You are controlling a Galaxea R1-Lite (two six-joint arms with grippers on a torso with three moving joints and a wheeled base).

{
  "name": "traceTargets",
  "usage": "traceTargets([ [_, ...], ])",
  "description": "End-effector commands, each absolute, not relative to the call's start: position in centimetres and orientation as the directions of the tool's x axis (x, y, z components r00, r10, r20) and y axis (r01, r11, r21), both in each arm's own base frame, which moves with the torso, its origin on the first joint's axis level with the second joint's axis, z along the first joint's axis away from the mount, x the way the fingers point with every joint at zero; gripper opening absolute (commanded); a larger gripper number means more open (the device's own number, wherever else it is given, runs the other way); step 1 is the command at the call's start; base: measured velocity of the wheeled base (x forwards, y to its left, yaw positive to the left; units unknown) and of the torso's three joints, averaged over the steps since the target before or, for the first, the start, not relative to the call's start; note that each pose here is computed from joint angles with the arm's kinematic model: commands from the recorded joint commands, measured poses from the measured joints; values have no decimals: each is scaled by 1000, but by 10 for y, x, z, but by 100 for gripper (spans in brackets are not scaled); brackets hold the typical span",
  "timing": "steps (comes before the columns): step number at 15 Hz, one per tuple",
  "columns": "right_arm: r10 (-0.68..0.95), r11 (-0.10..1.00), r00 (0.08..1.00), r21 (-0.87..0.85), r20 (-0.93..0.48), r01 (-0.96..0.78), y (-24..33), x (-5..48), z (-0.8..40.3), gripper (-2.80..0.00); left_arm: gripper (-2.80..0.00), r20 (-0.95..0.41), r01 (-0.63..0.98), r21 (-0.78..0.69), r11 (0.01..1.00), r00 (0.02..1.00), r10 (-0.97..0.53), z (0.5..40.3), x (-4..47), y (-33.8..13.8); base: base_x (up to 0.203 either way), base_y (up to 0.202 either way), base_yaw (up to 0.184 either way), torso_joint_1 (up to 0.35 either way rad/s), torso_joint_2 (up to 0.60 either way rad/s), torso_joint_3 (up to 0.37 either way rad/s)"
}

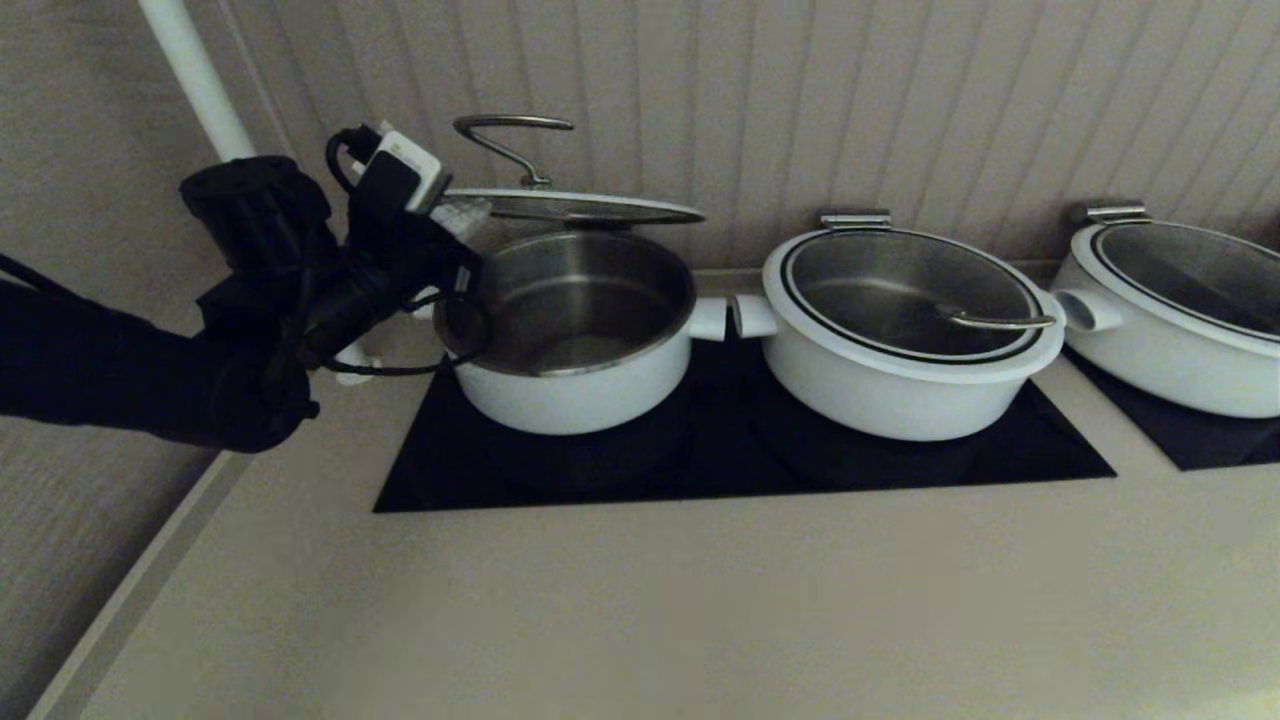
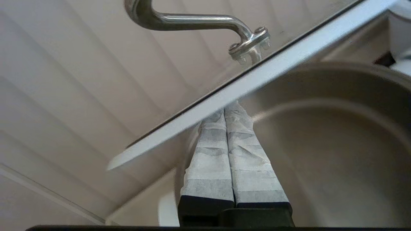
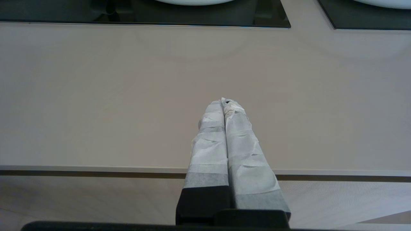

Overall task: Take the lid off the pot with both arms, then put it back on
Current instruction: Open the pot lid completely

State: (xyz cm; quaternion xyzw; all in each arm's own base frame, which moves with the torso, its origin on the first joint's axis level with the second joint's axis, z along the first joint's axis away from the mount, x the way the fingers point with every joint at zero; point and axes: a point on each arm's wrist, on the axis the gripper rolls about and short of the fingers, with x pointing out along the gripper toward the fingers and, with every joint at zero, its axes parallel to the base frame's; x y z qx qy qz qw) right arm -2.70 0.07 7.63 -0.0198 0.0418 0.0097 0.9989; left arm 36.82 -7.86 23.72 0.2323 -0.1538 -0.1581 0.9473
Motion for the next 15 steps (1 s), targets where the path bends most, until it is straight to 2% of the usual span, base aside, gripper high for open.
traceTargets([
  [1, 18, 999, 996, -41, -83, -22, 1, -27, 76, -280, -280, 243, 216, 492, 844, 896, -371, 243, 370, -79, 0, 0, 0, 0, 0, 0],
  [15, 18, 999, 996, -39, -83, -21, 1, -27, 76, -280, -280, 375, 145, 494, 857, 854, -361, 275, 390, -83, 0, 0, 0, 0, 0, 0],
])
